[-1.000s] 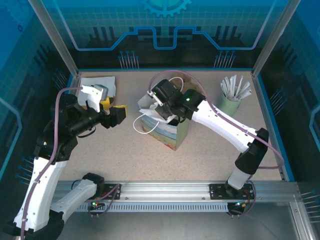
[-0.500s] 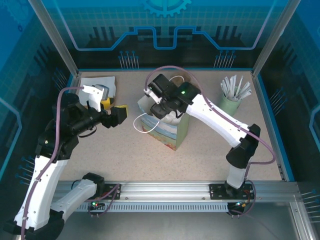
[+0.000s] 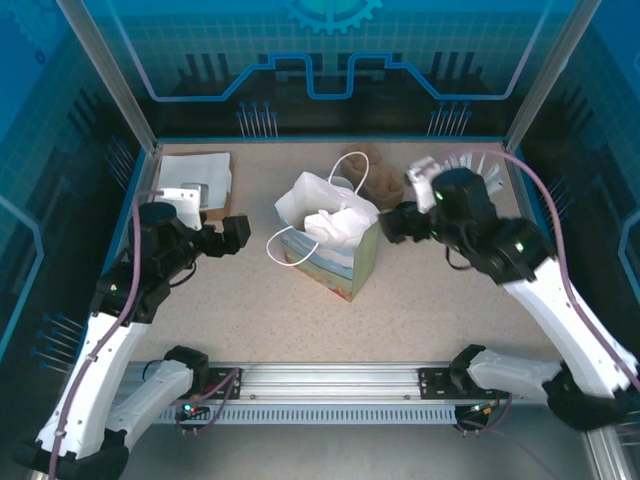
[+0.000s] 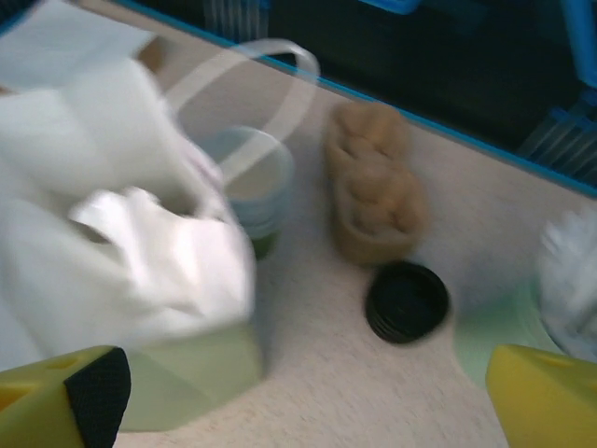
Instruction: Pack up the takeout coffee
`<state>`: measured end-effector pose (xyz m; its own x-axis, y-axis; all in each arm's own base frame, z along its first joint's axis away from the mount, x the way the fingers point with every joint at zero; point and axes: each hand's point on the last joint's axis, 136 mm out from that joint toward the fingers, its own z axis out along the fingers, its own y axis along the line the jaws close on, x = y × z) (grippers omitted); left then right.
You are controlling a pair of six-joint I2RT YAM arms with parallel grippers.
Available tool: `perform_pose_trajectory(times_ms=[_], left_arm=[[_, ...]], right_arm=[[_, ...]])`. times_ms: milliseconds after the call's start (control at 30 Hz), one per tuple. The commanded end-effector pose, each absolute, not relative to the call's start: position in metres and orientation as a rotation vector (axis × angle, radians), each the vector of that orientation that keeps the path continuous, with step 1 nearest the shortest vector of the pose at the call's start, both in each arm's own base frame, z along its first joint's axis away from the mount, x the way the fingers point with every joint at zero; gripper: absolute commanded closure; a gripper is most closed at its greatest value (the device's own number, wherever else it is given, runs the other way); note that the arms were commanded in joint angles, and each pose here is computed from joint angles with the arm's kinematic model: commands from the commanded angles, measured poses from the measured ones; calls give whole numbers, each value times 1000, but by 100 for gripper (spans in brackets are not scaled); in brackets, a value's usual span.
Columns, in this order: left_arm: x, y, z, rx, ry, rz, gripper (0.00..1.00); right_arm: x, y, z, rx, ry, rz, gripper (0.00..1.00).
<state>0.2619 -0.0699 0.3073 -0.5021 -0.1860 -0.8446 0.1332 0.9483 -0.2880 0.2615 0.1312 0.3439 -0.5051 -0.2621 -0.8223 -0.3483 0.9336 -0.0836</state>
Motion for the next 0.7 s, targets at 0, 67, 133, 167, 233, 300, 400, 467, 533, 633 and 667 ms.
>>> perform_pose_trajectory(times_ms=[0, 67, 133, 167, 233, 300, 400, 467, 533, 633, 667], left_arm=[[269, -29, 286, -291, 2038, -277, 1], [271, -15, 265, -389, 2063, -277, 1], [276, -4, 244, -458, 2081, -286, 1], [279, 1, 233, -483, 2089, -283, 1], [284, 11, 210, -528, 2115, -244, 1], [290, 20, 191, -532, 2128, -188, 1], [303, 20, 174, -444, 2125, -156, 1], [310, 24, 167, -429, 2125, -127, 1], [319, 25, 158, -388, 2135, -101, 1], [332, 27, 144, -332, 2119, -72, 1], [336, 27, 141, -321, 2106, -68, 1]], right_arm=[[271, 87, 319, -178, 2104, 57, 0], [267, 60, 292, -85, 2126, 4, 0], [268, 35, 265, 15, 2132, -62, 0], [270, 24, 252, 85, 2131, -84, 0], [278, 14, 226, 134, 2125, -95, 0], [291, 12, 207, 104, 2104, -114, 0], [318, 2, 178, 105, 2060, -172, 0], [336, 0, 163, 78, 2022, -182, 0], [354, 2, 151, 44, 1969, -178, 0], [370, 9, 132, 4, 1918, -134, 0], [374, 11, 128, -9, 1909, -122, 0]])
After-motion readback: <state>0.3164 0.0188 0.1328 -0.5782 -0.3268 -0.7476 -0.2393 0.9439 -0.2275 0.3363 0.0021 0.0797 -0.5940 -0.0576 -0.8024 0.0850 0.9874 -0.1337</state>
